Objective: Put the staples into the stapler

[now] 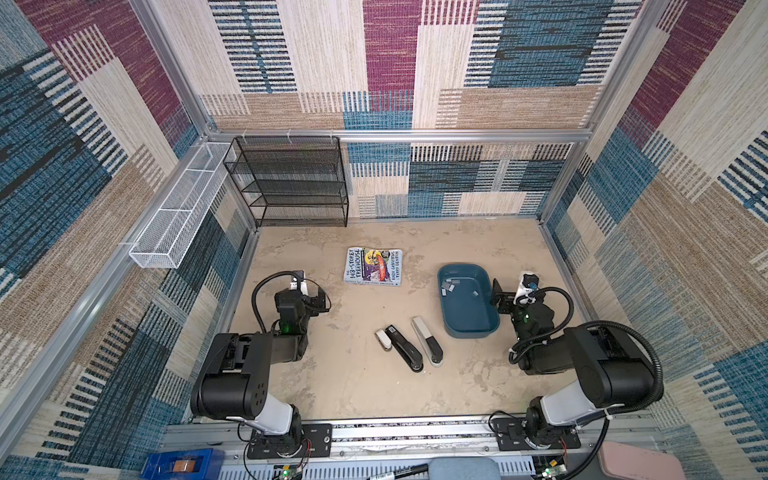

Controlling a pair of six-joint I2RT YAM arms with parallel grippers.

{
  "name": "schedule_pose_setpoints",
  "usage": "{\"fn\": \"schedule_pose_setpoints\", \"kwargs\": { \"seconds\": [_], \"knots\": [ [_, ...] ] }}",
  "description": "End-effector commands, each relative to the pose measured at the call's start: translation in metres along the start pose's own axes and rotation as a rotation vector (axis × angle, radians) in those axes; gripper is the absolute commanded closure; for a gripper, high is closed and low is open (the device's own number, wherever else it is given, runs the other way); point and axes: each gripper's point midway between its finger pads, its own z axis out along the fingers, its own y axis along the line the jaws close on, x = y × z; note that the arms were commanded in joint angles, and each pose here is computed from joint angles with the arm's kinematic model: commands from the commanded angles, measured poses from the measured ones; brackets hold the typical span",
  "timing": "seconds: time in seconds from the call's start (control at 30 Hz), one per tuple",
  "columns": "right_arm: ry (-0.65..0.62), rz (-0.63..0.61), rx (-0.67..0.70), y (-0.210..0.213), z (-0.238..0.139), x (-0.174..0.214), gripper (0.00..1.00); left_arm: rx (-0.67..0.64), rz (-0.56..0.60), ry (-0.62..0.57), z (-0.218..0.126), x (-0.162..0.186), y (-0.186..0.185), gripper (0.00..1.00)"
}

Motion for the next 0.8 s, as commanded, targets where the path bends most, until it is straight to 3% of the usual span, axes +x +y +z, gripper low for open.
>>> {"fn": "schedule_pose_setpoints", "kwargs": {
  "seconds": [0.0, 0.77],
  "knots": [
    [-0.058, -0.004, -0.011, 0.0020, -0.0001, -0.0149, 0.01, 0.003, -0.033, -0.036, 0.0007, -0.0096, -0.0002, 0.01],
    [-0.052, -0.009, -0.014, 0.0028, 0.0021, -0.0138, 0.00, 0.004, -0.033, -0.036, 0.0006, -0.0096, 0.0000, 0.01]
  ]
}}
